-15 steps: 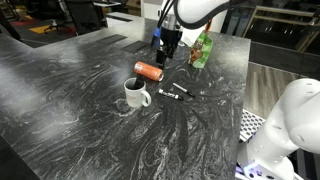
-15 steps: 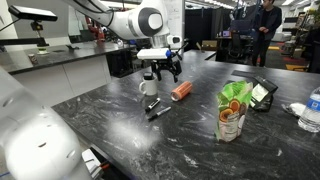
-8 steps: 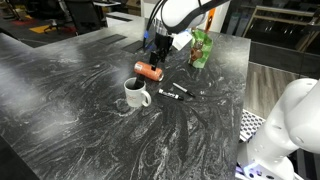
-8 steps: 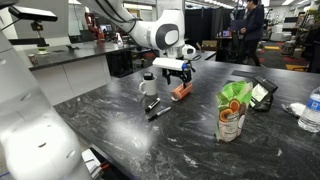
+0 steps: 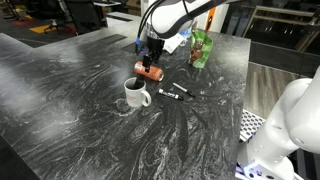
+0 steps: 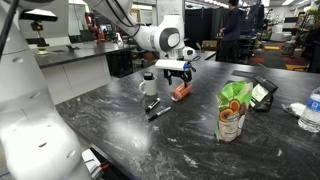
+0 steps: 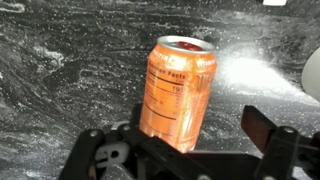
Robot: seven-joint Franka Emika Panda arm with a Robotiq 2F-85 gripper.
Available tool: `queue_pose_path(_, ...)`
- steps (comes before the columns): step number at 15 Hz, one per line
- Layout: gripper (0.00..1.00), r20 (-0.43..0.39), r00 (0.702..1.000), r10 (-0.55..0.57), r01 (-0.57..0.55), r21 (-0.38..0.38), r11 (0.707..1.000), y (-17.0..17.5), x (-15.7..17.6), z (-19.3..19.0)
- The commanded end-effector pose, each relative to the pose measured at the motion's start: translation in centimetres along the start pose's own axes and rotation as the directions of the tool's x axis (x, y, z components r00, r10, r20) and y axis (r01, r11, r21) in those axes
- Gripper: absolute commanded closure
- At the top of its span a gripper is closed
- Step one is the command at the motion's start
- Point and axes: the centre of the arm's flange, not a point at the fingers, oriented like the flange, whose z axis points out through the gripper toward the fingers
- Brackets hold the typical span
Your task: Move the orange can to the left.
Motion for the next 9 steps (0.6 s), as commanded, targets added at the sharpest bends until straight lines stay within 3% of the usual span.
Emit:
queue_pose_path(1, 0.00, -0.048, 0.999, 0.024, -0.024, 0.002, 1.000, -0.1, 0.0, 0.8)
queue_pose_path(9, 0.00, -0.136, 0.985, 0.103, -0.104, -0.002, 0.995, 0.1, -2.8, 2.0)
